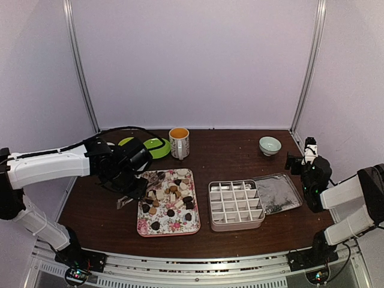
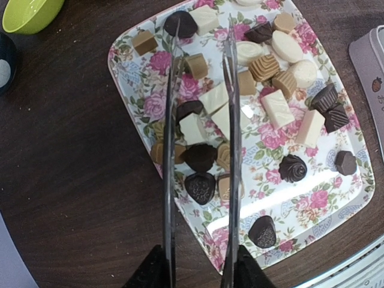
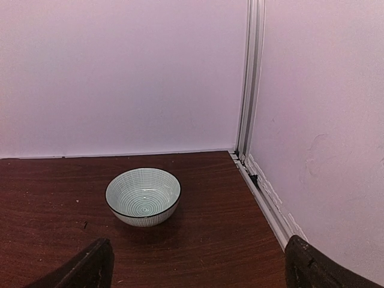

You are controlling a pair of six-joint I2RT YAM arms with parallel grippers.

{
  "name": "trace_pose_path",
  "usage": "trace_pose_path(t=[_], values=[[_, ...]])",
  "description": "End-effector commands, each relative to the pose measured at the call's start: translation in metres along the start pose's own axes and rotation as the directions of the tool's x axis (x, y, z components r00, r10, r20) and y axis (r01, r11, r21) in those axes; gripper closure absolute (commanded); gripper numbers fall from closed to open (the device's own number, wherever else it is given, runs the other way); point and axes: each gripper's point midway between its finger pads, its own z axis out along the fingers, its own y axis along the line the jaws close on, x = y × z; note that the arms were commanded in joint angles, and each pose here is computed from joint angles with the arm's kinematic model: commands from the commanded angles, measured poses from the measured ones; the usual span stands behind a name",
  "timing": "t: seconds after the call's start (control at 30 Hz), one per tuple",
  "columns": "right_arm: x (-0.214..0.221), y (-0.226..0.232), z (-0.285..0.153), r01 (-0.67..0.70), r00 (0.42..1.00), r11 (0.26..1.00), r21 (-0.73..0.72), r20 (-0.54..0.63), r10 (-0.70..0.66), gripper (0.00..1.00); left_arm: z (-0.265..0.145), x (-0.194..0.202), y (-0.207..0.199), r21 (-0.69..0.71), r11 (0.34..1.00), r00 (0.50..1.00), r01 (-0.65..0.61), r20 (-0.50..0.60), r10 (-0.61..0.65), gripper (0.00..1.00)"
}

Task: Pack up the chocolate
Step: Pick up the fake chocolate from the plate.

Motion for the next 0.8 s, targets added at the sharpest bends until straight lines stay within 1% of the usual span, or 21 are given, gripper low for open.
trace_pose_path(t=[0.0,0.37,0.6,0.67,0.77], values=[[-0.005,-0.004,0.003,-0.007,1.0,1.0,0.017,0.012,0.007,0.0,0.001,-0.009,0.003,-0.019,1.0,1.0,-0.014,0.001,0.014,0.63],[-0.005,-0.004,0.003,-0.007,1.0,1.0,0.019,0.012,0.007,0.0,0.018,-0.011,0.0,-0.045,0.999,0.999,-0.026,-0.038,0.024,0.62],[-0.004,-0.004,0.003,-0.007,1.0,1.0,0.019,0.011,0.007,0.0,0.026,-0.007,0.006,-0.084,0.996,0.998,-0.019,-0.057,0.015,0.63],[-0.005,-0.004,0.003,-0.007,1.0,1.0,0.019,0.011,0.007,0.0,0.028,-0.006,0.008,-0.098,0.995,0.998,-0.017,-0.058,0.011,0.68],[-0.005,-0.004,0.003,-0.007,1.0,1.0,0.019,0.012,0.007,0.0,0.026,-0.008,0.008,-0.105,0.994,0.999,-0.011,-0.054,0.006,0.79]])
